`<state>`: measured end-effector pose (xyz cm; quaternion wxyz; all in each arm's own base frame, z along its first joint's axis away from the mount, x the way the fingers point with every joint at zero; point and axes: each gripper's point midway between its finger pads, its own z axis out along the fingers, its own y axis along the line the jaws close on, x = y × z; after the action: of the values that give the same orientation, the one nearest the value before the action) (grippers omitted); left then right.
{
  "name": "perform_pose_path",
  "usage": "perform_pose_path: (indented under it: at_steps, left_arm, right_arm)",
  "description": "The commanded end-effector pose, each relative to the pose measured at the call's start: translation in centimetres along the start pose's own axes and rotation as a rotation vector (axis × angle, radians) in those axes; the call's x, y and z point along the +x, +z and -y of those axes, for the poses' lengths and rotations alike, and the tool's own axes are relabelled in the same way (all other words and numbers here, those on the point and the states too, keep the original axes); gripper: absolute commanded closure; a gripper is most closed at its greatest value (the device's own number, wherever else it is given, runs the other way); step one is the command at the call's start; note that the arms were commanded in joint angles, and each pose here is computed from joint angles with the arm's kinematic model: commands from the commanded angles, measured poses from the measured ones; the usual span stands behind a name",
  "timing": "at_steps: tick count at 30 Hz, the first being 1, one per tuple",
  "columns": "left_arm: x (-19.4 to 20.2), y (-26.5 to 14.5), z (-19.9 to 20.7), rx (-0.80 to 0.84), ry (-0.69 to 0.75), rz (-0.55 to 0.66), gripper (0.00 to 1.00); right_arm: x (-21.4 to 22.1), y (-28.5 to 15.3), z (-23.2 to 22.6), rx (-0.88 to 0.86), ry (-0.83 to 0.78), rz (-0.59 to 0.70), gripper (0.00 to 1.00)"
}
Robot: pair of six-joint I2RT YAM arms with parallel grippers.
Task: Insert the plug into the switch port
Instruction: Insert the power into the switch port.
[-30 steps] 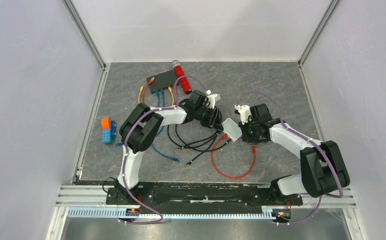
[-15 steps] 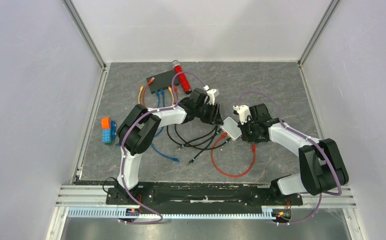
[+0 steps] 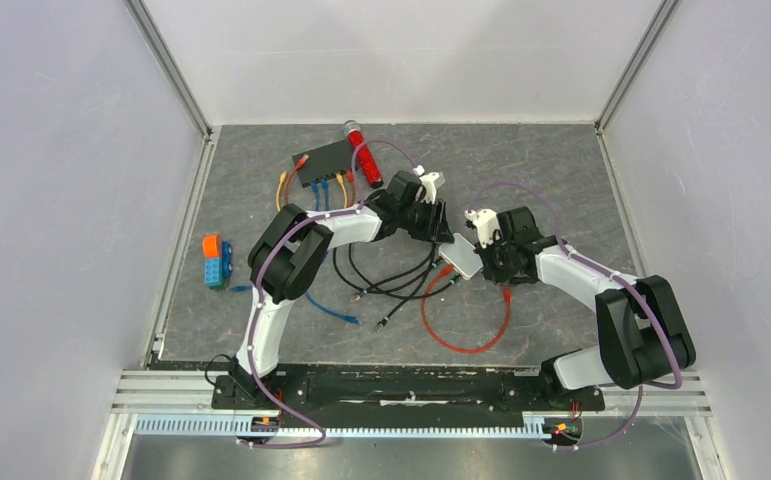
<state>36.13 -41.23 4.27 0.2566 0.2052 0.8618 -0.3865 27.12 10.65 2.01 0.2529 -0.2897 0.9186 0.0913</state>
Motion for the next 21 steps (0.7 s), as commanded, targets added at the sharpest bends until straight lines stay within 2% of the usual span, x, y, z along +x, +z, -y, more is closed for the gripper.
perform_pose_path:
  at_steps: [1,10,21]
  left_arm:
    - [0.0,1.0,1.2,0.062,0.034,-0.02,0.48]
    - [2.1,1.7,1.2,0.082,0.035,-0.071,0.52]
    - [4.0,1.9,2.5,0.146,0.037,-0.11,0.54]
  right_arm:
    - [-2.5,-0.5,0.8,0.038,-0.036,0.079,1.0]
    - [-2.8,-0.2,-0.2,-0.02,-0.051,0.119,1.0]
    - [-3.0,0.4,0.4,0.004,-0.085,0.131,1.0]
